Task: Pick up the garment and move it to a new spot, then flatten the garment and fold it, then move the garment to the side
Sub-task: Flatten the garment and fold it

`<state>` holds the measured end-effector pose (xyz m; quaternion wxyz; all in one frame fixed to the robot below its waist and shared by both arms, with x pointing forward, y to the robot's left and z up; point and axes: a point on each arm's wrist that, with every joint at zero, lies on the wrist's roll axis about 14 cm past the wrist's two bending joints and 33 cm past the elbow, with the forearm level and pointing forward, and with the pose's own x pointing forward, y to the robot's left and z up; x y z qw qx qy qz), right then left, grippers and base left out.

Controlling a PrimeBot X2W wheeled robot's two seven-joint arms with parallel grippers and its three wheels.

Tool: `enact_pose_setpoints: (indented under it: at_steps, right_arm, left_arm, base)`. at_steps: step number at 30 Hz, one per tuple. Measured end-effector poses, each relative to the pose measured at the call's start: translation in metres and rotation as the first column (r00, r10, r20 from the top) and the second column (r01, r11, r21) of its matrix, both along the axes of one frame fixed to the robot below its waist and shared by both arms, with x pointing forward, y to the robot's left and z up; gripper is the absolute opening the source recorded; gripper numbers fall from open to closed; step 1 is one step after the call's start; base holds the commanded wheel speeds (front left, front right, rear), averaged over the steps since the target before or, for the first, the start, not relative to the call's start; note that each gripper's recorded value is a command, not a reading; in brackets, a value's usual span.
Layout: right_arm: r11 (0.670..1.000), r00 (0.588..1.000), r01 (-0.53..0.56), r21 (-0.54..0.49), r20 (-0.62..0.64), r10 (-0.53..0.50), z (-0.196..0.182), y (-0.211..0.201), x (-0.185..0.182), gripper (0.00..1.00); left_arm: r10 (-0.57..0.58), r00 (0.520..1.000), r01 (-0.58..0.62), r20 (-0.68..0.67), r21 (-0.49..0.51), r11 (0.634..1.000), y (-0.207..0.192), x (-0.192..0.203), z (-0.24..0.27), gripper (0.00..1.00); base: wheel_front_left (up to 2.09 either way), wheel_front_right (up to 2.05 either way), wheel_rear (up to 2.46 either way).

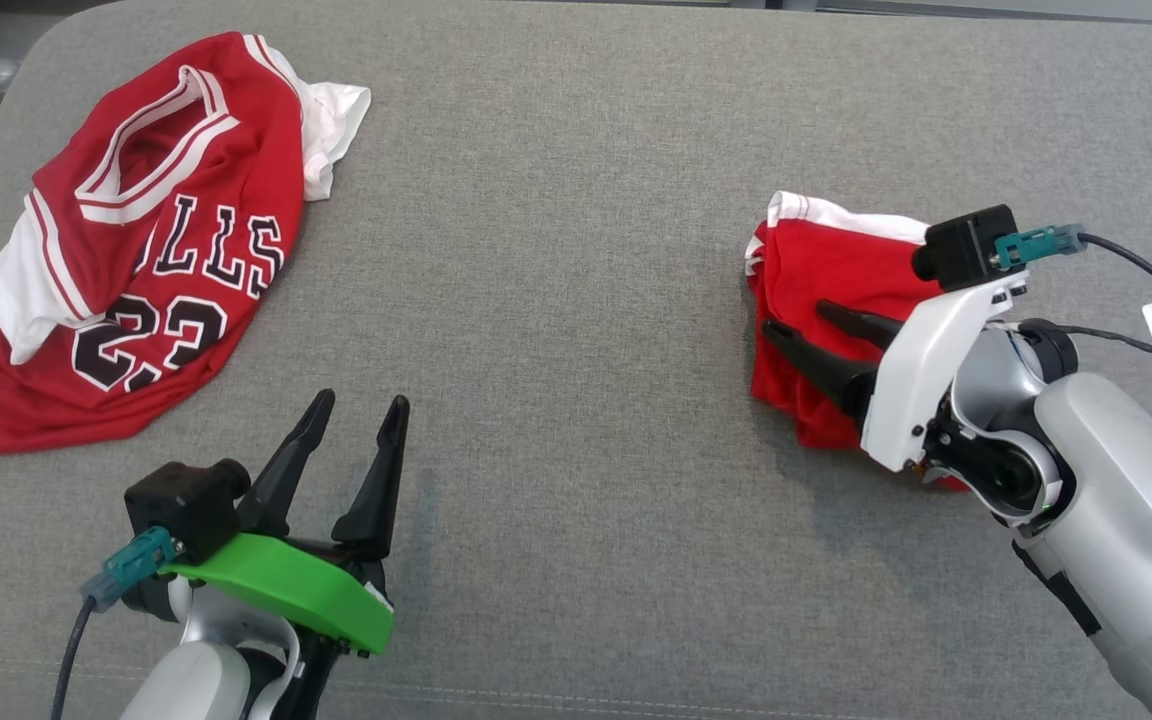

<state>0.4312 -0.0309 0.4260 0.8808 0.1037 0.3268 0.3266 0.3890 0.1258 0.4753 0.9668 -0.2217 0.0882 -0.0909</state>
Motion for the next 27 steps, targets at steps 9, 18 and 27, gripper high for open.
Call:
enact_pose_setpoints:
  at_steps: [9, 18, 27]
  right_arm:
    - [0.999, 0.999, -0.003, 0.054, 0.042, 0.000, 0.015, 0.012, -0.003, 1.00]
    - [0.988, 0.980, 0.089, 0.127, 0.168, -0.109, 0.054, -0.013, 0.012, 1.00]
    - [0.946, 0.937, 0.322, 0.018, 0.135, -0.322, 0.026, -0.104, 0.007, 1.00]
  left_arm:
    - [0.001, 1.000, -0.001, 0.010, 0.005, 1.000, 0.002, 0.003, 0.002, 1.00]
    - [-0.027, 0.999, 0.027, 0.039, 0.007, 1.000, -0.006, 0.007, 0.010, 1.00]
    - [-0.042, 0.997, 0.042, 0.063, 0.006, 0.999, -0.010, 0.008, 0.017, 1.00]
  base:
    - [0.00, 0.00, 0.00]
    - [0.00, 0.00, 0.00]
    - [0.00, 0.00, 0.00]
